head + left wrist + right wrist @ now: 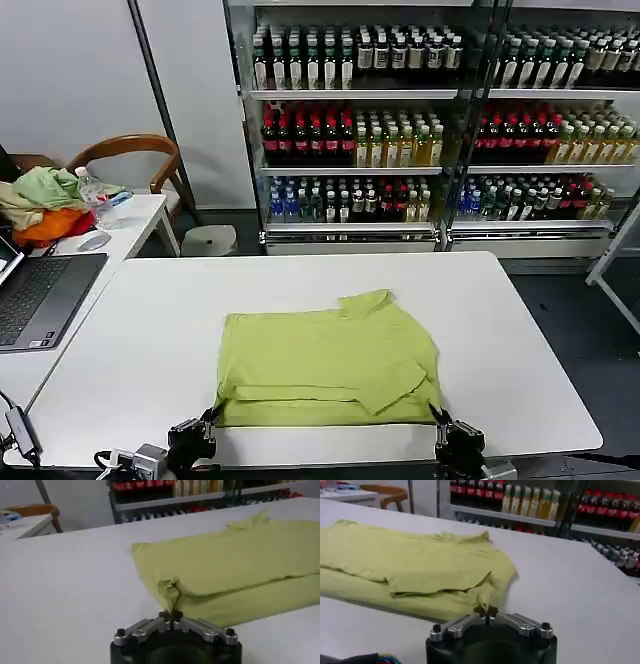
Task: Fold and organize the clothes.
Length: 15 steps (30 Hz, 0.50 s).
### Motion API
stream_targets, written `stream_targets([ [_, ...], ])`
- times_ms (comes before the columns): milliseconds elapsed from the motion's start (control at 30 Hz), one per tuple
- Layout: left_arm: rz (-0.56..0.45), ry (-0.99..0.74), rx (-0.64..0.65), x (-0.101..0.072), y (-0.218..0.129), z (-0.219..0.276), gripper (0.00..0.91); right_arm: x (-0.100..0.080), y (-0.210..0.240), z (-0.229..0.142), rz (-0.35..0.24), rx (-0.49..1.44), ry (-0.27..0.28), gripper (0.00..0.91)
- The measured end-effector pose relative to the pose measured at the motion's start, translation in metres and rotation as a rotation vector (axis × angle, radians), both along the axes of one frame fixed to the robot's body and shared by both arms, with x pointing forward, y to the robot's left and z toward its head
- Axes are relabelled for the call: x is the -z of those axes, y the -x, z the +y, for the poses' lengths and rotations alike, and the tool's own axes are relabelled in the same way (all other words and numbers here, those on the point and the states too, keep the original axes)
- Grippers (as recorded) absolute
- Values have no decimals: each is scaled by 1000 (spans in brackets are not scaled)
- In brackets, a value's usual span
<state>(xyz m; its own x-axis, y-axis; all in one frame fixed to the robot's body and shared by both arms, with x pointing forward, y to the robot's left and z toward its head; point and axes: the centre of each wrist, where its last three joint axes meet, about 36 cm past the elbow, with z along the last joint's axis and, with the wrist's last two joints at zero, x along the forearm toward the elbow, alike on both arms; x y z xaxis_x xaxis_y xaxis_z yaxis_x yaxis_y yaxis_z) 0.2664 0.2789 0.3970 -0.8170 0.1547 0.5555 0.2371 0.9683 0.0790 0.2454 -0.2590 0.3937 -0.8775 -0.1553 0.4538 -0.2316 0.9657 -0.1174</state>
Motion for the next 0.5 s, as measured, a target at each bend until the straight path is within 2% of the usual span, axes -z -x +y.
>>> stream_targets([
  [200,-2,-12,10,-10,3,2,907,-13,3,-1,-4,-10,7,907],
  [500,-74,-13,17,-42,-6,9,907,-52,-20,-9,-68,3,1,907],
])
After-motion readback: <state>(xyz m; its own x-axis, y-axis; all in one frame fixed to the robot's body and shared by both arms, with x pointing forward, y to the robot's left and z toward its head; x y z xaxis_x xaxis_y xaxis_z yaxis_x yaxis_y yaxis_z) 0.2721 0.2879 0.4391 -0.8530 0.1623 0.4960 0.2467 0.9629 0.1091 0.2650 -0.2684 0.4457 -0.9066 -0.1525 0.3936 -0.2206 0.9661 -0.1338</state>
